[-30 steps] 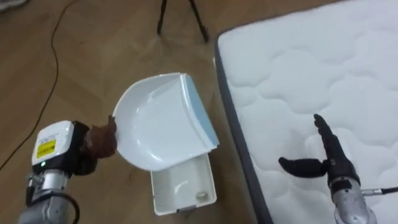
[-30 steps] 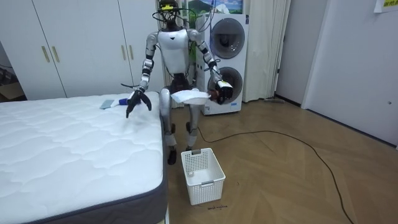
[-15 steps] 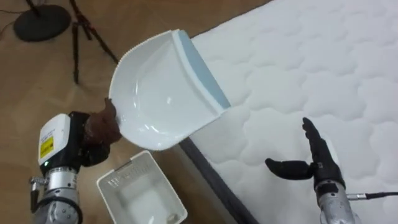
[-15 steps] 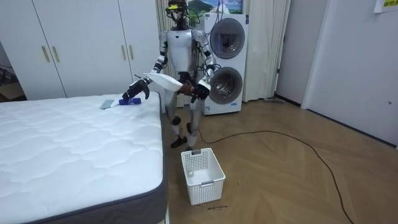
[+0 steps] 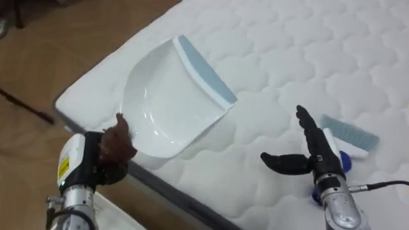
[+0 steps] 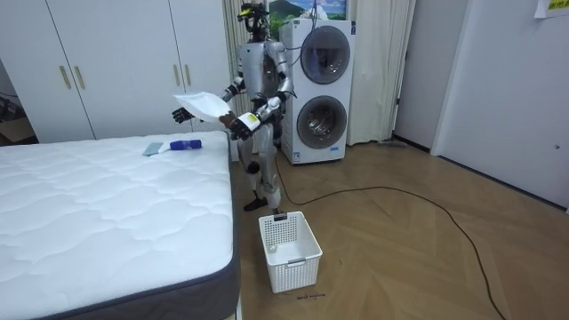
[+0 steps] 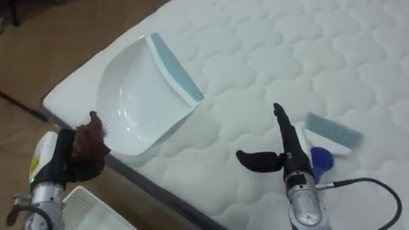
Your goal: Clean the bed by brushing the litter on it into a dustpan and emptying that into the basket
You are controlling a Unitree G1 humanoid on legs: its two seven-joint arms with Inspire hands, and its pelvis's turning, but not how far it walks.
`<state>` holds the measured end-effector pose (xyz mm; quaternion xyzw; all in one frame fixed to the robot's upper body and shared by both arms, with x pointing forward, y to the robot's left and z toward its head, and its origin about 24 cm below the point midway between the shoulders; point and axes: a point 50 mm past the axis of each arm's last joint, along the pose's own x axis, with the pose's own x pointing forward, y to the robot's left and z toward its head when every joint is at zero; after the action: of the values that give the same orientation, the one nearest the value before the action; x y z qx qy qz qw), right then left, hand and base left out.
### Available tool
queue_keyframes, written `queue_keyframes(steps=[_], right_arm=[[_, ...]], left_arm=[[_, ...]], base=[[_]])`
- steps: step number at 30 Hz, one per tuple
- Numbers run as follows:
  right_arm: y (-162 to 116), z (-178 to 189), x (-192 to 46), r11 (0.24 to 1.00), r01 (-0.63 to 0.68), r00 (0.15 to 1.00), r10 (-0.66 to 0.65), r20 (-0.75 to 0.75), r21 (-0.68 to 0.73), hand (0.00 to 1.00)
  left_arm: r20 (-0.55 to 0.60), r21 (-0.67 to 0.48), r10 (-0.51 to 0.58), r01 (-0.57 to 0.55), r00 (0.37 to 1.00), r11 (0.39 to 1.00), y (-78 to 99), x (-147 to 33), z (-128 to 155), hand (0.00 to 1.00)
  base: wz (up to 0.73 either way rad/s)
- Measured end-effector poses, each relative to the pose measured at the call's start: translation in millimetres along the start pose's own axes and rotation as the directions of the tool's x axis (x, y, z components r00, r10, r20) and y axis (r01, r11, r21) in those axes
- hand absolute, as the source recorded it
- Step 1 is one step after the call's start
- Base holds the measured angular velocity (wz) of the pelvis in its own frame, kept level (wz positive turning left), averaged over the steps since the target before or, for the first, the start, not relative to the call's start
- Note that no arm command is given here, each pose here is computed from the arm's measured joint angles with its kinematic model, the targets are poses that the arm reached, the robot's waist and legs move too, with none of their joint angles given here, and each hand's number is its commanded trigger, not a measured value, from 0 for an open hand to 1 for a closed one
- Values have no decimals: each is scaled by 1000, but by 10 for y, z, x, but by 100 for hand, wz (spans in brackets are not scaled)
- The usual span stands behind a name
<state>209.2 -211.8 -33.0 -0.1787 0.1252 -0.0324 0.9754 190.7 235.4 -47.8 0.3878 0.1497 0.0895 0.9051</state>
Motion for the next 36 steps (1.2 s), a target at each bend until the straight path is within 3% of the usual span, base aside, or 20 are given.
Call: queue_keyframes(steps=[8, 16, 17, 18, 19, 20, 30, 36], right_arm=[[50, -158, -117, 995, -89, 994, 85, -62, -54, 0], [59, -277, -238, 994, -95, 990, 89, -108, -52, 0], [57, -274, -238, 994, -93, 990, 87, -107, -49, 0], [55, -274, -237, 995, -92, 990, 87, -107, -49, 0], [56, -276, -241, 994, -92, 990, 87, -108, -50, 0], [57, -280, -246, 995, -93, 990, 87, -109, -48, 0], [70, -350, -324, 991, -105, 987, 93, -133, -86, 0], [29, -545, -453, 991, -99, 972, 77, -221, -92, 0]], left_arm=[[-9, -7, -48, 48, 999, 999, -59, -40, -18, 100], [-3, -14, -77, 77, 997, 997, -73, -28, 3, 100], [-1, -14, -78, 78, 997, 997, -74, -26, 7, 87], [1, -15, -79, 79, 997, 997, -76, -22, 13, 42], [5, -15, -81, 81, 997, 997, -78, -13, 26, 15], [12, -17, -85, 85, 996, 996, -88, -7, 43, 0], [54, -14, -87, 88, 995, 996, -95, 68, 158, 0], [63, -6, -113, 114, 992, 994, -155, 51, 183, 0]], base=[[-86], [-14], [0], [4], [5], [7], [-9], [-17]])
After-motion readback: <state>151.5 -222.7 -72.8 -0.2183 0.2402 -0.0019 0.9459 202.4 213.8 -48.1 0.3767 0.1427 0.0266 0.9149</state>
